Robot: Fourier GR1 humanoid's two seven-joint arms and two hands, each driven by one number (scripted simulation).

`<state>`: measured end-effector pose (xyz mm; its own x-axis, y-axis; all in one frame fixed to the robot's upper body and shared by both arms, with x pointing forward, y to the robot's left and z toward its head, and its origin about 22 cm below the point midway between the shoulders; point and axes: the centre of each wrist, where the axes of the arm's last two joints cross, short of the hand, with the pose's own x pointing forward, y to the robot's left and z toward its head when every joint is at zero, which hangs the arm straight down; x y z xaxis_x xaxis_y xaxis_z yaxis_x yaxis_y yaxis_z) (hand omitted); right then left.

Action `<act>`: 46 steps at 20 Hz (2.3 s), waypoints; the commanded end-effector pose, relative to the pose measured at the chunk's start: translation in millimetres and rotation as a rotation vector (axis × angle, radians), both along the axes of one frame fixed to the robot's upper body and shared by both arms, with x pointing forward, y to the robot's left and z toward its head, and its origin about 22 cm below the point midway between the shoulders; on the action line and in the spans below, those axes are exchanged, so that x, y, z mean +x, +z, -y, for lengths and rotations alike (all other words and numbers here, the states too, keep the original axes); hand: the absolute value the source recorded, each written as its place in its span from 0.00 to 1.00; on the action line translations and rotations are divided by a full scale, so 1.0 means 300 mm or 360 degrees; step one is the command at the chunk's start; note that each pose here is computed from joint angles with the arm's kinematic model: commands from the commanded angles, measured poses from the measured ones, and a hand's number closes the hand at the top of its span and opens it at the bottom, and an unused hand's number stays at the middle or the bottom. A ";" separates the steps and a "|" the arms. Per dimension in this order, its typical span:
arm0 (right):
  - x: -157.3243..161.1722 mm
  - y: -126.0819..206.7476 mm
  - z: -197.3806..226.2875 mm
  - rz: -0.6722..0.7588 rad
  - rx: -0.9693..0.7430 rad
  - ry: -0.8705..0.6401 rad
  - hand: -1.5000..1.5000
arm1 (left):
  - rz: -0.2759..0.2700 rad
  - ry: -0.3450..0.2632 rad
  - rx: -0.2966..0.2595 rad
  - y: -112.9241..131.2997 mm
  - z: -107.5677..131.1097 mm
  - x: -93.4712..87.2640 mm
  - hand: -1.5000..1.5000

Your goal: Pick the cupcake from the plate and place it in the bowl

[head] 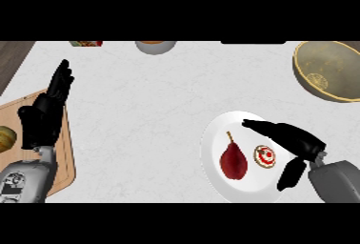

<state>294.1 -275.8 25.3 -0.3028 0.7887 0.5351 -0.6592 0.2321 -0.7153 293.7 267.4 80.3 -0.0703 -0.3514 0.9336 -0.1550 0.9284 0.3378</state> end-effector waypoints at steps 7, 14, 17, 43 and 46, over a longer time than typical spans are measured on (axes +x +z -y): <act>0.074 -0.090 -0.040 0.0135 -0.0062 0.0148 1.00 | -0.0001 0.0022 0.0013 -0.004 -0.017 -0.032 0.50; 0.021 -0.134 -0.083 0.0167 0.0035 0.0159 1.00 | -0.0008 0.0006 -0.0017 0.050 0.006 -0.053 0.50; 0.001 -0.132 -0.022 0.0214 0.0083 0.0179 1.00 | -0.0005 0.0011 -0.0006 0.018 -0.023 0.000 0.50; 0.385 0.344 -0.694 0.0991 0.0211 -0.1896 1.00 | -0.0019 -0.0006 0.0026 -0.005 0.036 -0.008 0.50; 0.443 0.398 -0.576 0.1050 0.0228 -0.2038 1.00 | 0.0001 -0.0012 0.0001 -0.005 -0.028 -0.014 0.50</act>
<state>415.3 -79.6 138.1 0.2882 0.6969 0.6567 0.4092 0.5304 -0.7425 295.7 261.5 79.1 -0.0771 -0.3487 0.9341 -0.1309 0.9323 0.3372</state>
